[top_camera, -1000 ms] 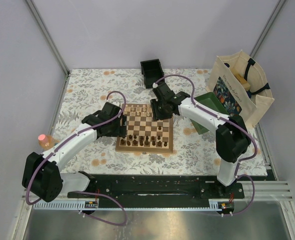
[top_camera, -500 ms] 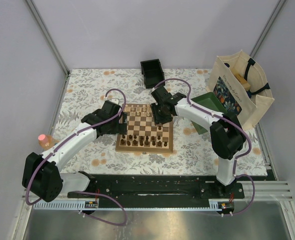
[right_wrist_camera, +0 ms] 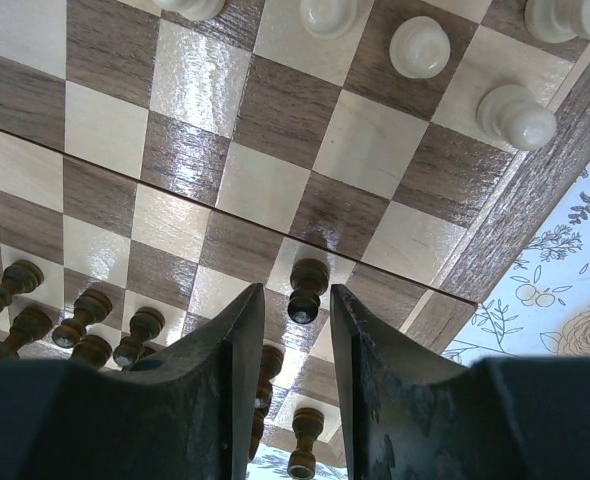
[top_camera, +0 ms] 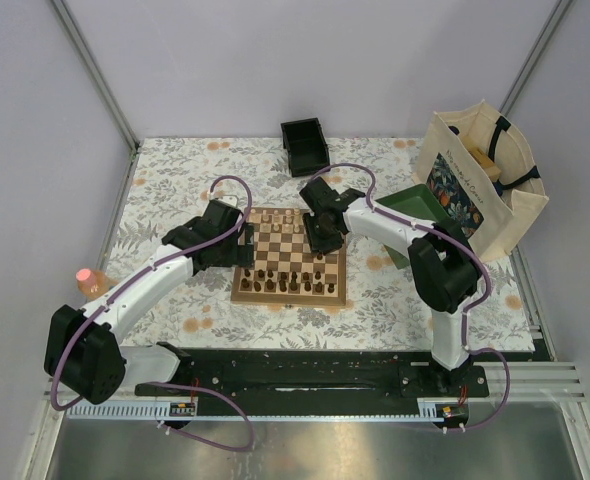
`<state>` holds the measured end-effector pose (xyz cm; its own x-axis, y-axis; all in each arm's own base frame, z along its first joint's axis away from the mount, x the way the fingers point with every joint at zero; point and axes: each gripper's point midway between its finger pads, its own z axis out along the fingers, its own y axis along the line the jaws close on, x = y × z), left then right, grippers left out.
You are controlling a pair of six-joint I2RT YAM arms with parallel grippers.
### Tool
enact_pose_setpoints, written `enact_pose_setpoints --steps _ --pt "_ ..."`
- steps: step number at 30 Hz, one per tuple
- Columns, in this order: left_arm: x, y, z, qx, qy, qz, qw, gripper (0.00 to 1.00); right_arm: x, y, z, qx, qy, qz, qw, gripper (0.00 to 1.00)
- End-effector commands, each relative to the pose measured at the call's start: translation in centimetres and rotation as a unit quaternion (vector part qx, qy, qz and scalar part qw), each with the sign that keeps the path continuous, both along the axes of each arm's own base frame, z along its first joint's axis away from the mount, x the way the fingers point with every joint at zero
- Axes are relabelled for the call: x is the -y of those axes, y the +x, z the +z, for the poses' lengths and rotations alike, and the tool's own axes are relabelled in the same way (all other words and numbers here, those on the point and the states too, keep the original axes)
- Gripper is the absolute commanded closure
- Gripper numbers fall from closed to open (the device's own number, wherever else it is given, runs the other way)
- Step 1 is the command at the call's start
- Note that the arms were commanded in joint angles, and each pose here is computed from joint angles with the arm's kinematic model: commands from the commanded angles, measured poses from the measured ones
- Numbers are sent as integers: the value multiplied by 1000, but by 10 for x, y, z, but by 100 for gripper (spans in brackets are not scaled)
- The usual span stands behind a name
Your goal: Set up the chess pieces on the board
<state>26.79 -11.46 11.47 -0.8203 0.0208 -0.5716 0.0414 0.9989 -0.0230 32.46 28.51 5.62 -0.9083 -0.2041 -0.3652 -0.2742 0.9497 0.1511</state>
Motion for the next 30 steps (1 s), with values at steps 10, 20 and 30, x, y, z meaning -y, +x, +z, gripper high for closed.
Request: enact_pose_setpoints --steps 10,20,30 --pt "5 19 21 39 -7 0 999 1 0 13 15 25 1 -8 1000 70" --pt "7 18 18 32 -8 -2 999 1 4 9 17 28 -3 -6 1000 78" --pt "8 19 19 34 -10 -2 999 1 15 -1 40 46 8 -12 999 80"
